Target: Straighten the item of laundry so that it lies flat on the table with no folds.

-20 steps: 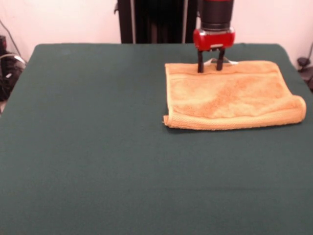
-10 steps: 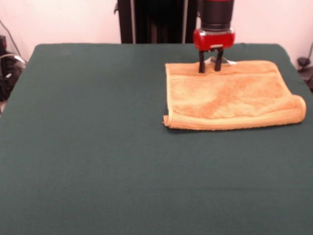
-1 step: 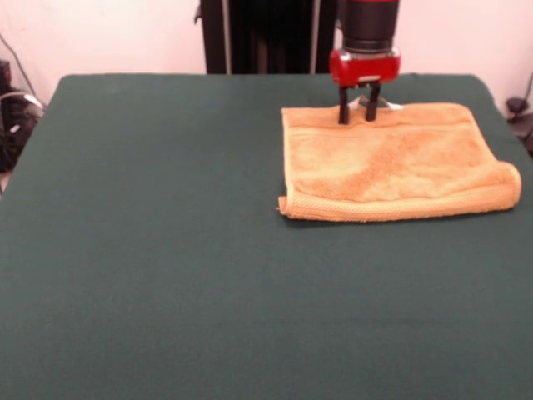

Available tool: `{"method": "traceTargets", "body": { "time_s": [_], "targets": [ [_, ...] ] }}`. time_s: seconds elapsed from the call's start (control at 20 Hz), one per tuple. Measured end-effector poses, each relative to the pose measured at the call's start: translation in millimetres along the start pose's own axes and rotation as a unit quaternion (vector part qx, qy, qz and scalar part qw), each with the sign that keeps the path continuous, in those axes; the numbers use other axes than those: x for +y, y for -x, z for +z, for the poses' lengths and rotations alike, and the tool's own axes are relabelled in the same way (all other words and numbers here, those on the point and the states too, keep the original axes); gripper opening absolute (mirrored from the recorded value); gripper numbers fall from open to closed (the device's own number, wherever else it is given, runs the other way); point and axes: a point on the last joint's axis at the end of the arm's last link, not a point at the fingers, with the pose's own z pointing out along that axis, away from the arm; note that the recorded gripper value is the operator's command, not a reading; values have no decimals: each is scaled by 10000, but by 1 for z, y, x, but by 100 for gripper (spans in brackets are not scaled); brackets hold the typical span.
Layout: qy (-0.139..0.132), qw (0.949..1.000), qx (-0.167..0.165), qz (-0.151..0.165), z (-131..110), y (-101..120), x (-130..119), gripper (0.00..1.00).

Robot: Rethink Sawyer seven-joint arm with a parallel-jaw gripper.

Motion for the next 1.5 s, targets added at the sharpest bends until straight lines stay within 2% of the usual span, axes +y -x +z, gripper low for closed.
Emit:
{"method": "traceTargets", "body": {
  "time_s": [0.85, 1.5],
  "targets": [
    [-67, 10000, -45, 7, 0, -1, 2, 0],
    [-14, 9979, -648, -35, 0, -18, 1, 0]
  ]
}}
